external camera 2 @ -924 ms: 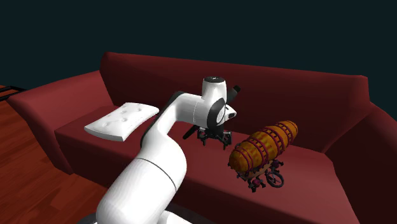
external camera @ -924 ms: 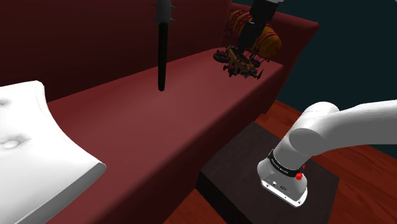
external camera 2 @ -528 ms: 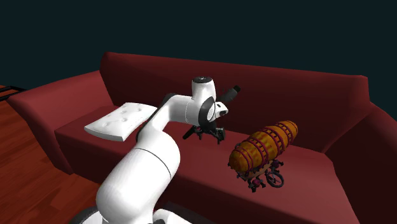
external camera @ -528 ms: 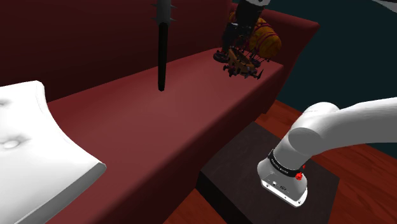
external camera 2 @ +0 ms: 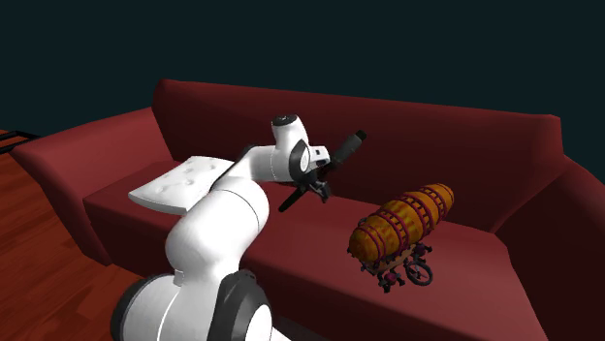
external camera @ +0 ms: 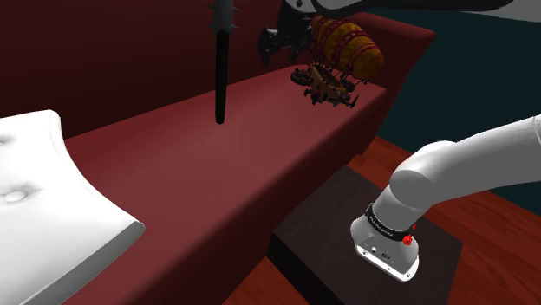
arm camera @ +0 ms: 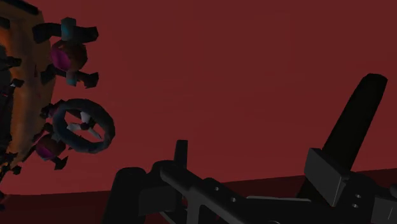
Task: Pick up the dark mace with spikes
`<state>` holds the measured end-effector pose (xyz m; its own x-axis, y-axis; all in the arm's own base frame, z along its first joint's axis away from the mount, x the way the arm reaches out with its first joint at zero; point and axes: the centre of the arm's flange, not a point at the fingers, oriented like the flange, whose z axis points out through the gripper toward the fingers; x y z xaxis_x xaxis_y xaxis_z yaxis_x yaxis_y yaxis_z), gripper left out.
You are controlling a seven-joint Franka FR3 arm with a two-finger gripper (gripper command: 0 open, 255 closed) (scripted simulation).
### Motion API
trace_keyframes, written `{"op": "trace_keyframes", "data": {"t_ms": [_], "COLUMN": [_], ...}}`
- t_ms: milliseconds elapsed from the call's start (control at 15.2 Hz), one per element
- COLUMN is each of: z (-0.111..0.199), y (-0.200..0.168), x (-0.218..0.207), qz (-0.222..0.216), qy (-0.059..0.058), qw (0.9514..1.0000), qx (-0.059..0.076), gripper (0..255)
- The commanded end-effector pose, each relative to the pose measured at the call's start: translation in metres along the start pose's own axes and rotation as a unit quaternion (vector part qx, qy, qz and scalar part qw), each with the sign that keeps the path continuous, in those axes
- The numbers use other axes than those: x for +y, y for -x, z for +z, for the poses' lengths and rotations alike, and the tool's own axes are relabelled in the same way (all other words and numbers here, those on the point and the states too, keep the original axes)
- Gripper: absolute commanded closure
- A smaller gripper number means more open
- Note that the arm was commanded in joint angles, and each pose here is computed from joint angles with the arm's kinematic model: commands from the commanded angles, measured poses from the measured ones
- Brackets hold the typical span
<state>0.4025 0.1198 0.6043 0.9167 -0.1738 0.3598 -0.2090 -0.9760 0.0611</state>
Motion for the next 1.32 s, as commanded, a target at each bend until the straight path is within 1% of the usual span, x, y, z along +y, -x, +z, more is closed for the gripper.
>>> {"op": "trace_keyframes", "data": {"t_ms": [0,198,396,594,792,858,1254], "z": [0.007,0.016,0.025,0.033,0.041,0.042,0.071], "y": [-0.015,-0.039,-0.065,-0.094,-0.125,-0.131,-0.119], "x": [-0.024,-0.052,-0.077,-0.100,-0.120,-0.123,-0.125], "qz": [0.031,0.073,0.116,0.157,0.199,0.206,0.206], "qy": [0.008,0.024,0.039,0.055,0.070,0.072,0.072], "qw": [0.9993,0.9960,0.9899,0.9810,0.9694,0.9672,0.9672], "qx": [0.019,0.046,0.073,0.099,0.126,0.130,0.130], "gripper": [0,0,0,0,0,0,0]}}
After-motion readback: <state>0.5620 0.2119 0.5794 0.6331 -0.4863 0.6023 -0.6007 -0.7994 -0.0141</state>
